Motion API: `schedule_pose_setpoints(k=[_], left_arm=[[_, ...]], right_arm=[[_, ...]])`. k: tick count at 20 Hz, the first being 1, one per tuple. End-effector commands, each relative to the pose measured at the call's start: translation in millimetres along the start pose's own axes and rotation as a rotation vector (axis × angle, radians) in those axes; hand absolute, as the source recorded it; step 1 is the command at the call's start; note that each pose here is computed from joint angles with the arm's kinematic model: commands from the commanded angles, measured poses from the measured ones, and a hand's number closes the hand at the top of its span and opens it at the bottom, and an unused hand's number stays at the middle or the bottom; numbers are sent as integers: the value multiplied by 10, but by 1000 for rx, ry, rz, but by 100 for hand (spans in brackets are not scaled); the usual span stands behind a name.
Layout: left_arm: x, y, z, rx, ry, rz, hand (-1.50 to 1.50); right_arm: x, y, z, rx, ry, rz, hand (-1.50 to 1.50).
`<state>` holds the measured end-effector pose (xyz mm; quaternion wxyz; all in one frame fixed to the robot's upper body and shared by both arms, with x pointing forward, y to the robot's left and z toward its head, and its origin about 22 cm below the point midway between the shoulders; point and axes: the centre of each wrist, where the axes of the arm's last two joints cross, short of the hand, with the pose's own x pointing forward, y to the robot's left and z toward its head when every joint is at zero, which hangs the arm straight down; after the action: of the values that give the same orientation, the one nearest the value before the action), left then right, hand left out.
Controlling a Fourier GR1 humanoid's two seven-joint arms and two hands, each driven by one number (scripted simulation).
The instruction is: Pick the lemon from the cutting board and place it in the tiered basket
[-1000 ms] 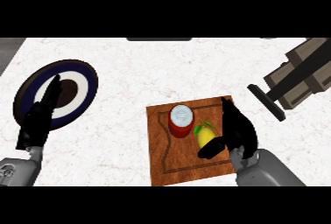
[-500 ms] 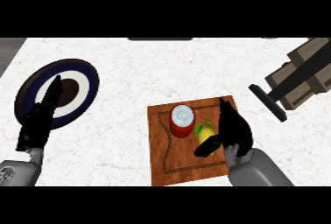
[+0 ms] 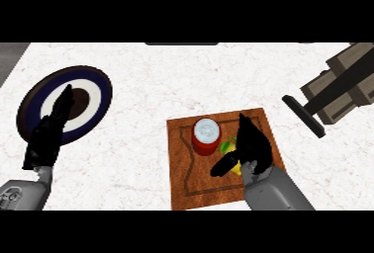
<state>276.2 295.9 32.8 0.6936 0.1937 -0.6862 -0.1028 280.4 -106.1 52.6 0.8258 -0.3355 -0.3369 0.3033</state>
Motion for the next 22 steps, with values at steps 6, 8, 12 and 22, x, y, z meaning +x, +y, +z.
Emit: schedule_pose_setpoints(k=[6, 8, 12, 22], left_arm=[[-17, 13, 23, -4, -17, 13, 0], [-79, 87, 4, 2, -11, -9, 0], [-81, -58, -3, 10, -6, -3, 0], [-10, -151, -37, -2, -2, 2, 0]], right_arm=[[83, 210, -63, 174, 133, 90, 150], [81, 176, -126, 110, 90, 226, 150], [125, 235, 77, 61, 79, 180, 150], [465, -329, 145, -80, 65, -122, 150]])
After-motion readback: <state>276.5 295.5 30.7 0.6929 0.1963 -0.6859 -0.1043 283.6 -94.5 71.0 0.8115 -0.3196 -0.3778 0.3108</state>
